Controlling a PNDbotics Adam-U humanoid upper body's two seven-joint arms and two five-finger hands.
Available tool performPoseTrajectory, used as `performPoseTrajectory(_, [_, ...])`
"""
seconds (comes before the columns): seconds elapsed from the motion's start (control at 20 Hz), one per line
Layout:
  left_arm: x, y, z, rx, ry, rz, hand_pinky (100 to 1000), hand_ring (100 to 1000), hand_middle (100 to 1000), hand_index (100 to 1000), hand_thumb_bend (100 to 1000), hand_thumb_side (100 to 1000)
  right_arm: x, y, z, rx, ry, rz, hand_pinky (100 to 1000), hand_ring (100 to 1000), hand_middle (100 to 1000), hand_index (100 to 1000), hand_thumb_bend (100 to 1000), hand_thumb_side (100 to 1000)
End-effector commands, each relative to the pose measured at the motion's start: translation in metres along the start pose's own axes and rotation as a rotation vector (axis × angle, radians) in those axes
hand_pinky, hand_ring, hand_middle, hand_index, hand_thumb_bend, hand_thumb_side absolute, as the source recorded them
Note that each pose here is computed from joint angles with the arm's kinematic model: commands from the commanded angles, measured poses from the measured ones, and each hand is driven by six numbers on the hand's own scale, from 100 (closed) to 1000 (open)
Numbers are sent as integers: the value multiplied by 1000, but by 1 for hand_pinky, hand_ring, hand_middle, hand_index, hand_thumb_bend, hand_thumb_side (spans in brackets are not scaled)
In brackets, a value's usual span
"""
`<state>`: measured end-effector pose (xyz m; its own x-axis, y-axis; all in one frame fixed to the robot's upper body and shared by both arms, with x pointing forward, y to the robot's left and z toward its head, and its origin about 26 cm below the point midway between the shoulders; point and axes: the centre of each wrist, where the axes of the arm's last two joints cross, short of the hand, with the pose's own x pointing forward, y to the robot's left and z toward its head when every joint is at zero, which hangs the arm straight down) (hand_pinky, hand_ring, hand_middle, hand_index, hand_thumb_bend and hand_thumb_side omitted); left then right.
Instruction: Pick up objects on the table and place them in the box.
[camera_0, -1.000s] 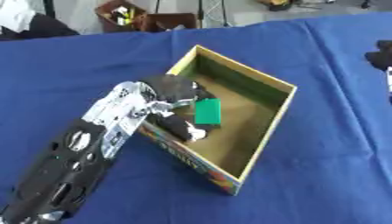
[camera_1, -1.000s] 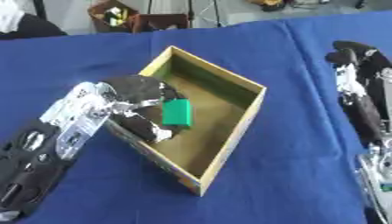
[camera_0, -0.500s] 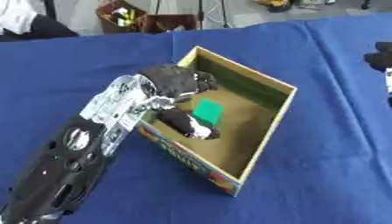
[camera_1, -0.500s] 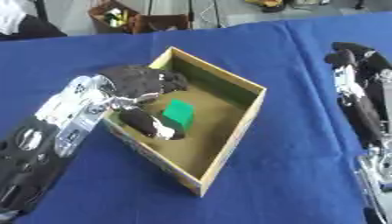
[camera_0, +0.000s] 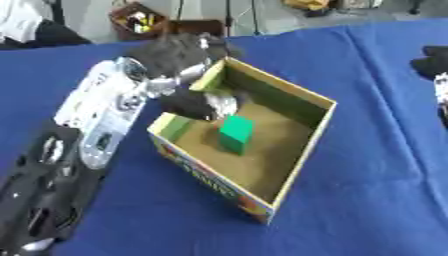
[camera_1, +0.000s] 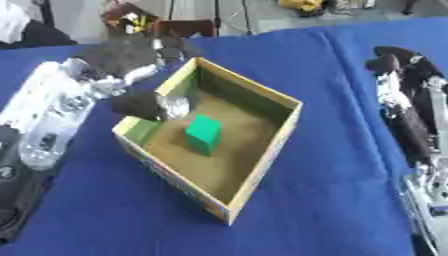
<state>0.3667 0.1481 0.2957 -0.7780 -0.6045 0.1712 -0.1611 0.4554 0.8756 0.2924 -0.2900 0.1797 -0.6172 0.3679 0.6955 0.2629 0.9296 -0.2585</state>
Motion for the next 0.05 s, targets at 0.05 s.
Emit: performPoseTrajectory(0.05, [3,36,18,242,-7,199,644,784,810,962,100,1000,7,-7,-5,-4,-34,15,838,767,599,760,100,688])
